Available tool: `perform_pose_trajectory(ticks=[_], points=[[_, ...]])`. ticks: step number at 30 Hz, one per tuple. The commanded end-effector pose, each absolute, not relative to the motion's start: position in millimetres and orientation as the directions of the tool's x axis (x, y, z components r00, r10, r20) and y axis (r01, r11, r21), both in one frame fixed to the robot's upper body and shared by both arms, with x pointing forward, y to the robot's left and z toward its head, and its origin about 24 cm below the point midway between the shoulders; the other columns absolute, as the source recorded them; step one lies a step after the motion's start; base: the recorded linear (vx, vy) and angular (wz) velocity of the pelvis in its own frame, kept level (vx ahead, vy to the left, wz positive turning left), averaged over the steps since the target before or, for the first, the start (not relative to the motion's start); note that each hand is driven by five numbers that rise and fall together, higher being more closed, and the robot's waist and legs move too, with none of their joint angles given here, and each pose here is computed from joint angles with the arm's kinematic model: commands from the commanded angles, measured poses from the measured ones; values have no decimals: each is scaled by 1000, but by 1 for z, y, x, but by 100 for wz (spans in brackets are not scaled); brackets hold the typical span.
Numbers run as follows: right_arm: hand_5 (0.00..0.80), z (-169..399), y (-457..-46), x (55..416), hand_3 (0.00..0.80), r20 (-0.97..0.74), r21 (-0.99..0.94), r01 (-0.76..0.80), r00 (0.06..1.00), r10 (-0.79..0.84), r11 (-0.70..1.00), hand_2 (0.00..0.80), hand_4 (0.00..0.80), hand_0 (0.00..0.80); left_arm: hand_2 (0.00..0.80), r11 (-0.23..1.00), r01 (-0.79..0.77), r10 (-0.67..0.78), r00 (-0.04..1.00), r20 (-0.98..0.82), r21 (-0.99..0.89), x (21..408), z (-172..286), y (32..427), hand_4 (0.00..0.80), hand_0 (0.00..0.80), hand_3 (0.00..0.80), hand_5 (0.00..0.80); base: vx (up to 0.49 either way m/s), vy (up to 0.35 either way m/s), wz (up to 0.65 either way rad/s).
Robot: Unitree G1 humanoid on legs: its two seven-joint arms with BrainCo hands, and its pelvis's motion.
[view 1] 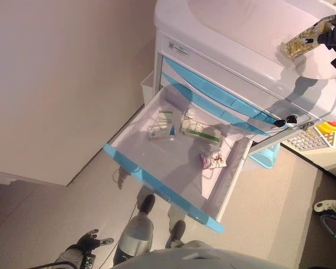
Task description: Open the drawer and pick up the medicine
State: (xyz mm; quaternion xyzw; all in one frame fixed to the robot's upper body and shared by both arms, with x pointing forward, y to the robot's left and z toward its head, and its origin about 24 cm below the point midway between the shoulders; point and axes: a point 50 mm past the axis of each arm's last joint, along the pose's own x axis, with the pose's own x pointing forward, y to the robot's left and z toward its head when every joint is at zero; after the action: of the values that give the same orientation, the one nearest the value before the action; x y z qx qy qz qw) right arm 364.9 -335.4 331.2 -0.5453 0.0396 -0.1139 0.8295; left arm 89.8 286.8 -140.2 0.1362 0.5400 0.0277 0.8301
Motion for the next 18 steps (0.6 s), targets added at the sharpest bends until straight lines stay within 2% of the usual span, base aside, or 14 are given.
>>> perform_pose_trajectory(ticks=[1,3,5,6,18], points=[[800,373,-332,350,800,149,-942,203,966,-211,268,800,800,800,0,950,113,223,407,-886,291,82,-134,302,0,0,0,0,0,0,0],[800,375,-330,350,800,147,-947,197,968,-202,253,800,800,800,0,951,110,221,415,-883,290,84,-134,302,0,0,0,0,0,0,0],[445,378,-326,351,445,157,-951,201,969,-192,235,445,445,445,0,952,106,219,422,-880,288,87,-133,301,0,0,0,0,0,0,0],[0,380,-325,352,0,166,-953,206,969,-184,224,0,0,0,0,952,105,218,425,-879,287,88,-132,302,0,0,0,0,0,0,0],[0,384,-320,352,0,220,-935,253,964,-152,250,0,0,0,0,950,110,222,418,-881,291,86,-130,305,0,0,0,0,0,0,0]])
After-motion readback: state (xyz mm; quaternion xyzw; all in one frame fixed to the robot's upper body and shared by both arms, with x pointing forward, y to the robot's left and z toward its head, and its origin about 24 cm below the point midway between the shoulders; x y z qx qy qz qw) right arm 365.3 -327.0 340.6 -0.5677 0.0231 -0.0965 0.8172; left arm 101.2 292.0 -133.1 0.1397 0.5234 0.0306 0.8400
